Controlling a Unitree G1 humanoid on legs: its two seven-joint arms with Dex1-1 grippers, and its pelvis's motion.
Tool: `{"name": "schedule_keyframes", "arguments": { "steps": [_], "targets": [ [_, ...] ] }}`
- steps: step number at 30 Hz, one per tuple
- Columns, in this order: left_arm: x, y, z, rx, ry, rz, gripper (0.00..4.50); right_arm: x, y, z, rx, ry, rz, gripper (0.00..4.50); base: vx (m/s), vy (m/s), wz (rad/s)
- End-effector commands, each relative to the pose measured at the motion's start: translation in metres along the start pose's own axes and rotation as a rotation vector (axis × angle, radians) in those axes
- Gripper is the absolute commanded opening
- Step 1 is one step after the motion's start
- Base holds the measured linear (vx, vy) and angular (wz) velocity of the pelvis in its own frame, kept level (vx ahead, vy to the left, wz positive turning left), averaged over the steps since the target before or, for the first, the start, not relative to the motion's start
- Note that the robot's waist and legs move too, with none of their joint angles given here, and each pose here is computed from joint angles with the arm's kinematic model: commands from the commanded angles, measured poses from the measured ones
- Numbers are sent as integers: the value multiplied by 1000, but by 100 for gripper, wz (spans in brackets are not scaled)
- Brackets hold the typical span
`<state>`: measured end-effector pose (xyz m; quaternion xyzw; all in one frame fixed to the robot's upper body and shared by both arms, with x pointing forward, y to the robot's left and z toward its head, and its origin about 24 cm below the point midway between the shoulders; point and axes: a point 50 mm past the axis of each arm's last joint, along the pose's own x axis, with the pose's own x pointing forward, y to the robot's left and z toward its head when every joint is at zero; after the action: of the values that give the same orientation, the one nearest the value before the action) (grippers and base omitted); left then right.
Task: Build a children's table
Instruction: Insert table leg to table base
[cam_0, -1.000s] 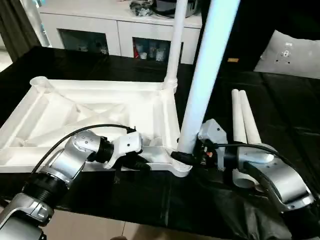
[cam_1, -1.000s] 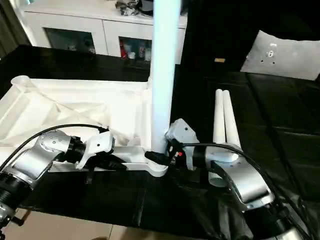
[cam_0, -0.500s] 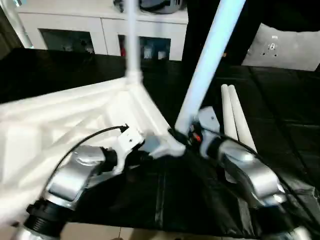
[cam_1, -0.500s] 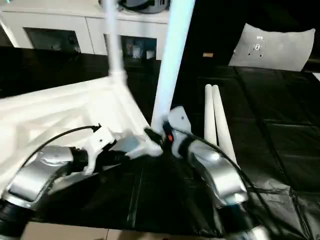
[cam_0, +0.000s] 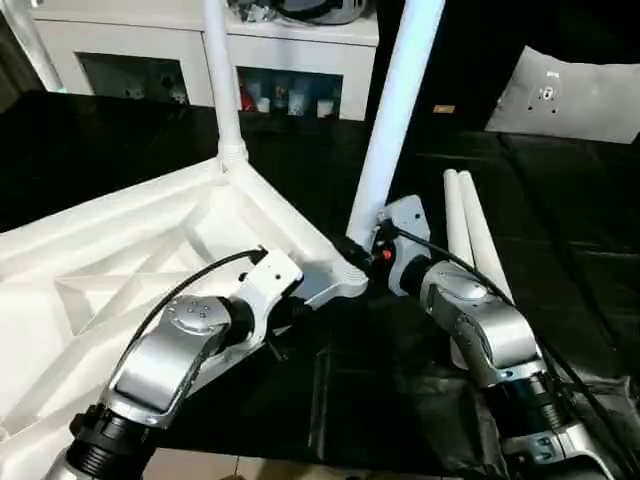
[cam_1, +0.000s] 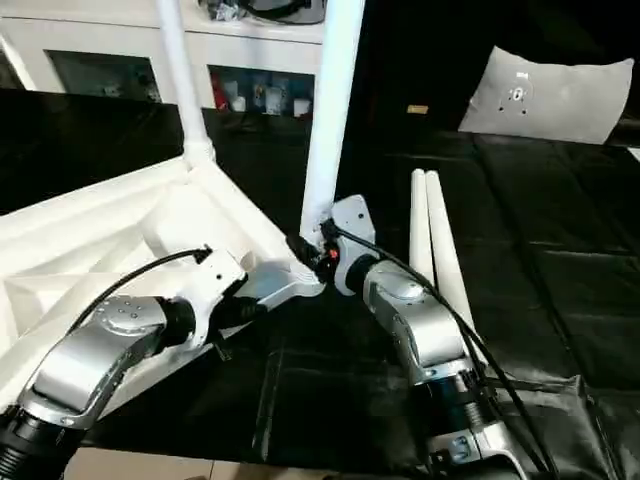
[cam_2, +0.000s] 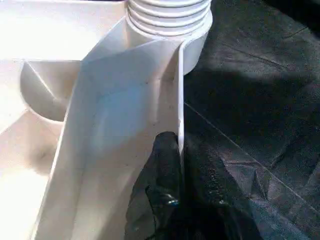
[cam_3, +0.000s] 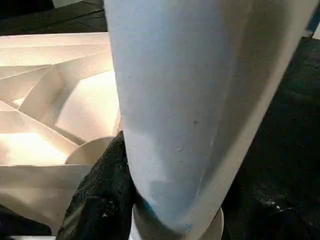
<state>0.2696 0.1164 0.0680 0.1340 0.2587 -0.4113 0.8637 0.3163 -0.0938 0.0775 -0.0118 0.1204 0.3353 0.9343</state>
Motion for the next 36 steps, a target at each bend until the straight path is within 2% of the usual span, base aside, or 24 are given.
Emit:
{"name": "schedule_keyframes", "arguments": {
  "steps": [1,6,7,8,10,15,21,27,30,33,36],
  "targets": [
    [-8,-14,42,119,-175,-61,0,-4,-1,-56,72,268,-20,189,0,0,0],
    [-6,-10,40,130,-148,-27,0,-4,-7,-55,50,254,-28,189,0,0,0],
    [-6,-10,40,130,-147,-27,0,-4,-7,-55,51,253,-28,245,0,0,0],
    [-7,-8,39,134,-144,-19,0,-3,-8,-54,52,243,-30,259,0,0,0],
    [-7,-6,39,134,-147,-12,0,-3,-10,-53,56,234,-41,259,0,0,0],
    [-8,1,37,163,-132,-2,0,-2,-11,-51,96,210,-45,313,0,0,0],
    [-9,6,34,188,-124,-13,0,-3,-12,-47,74,158,-41,357,0,0,0],
    [-9,14,31,223,-114,-40,0,-8,-13,-39,46,84,-42,408,0,0,0],
    [-11,19,26,259,-85,-66,0,-14,-7,-36,79,54,7,426,0,0,0],
    [-12,22,23,265,-81,-79,0,-20,-4,-38,34,48,23,439,0,0,0],
    [-12,23,22,270,-77,-94,0,-27,-5,-40,30,50,19,445,0,0,0]
  ]
}}
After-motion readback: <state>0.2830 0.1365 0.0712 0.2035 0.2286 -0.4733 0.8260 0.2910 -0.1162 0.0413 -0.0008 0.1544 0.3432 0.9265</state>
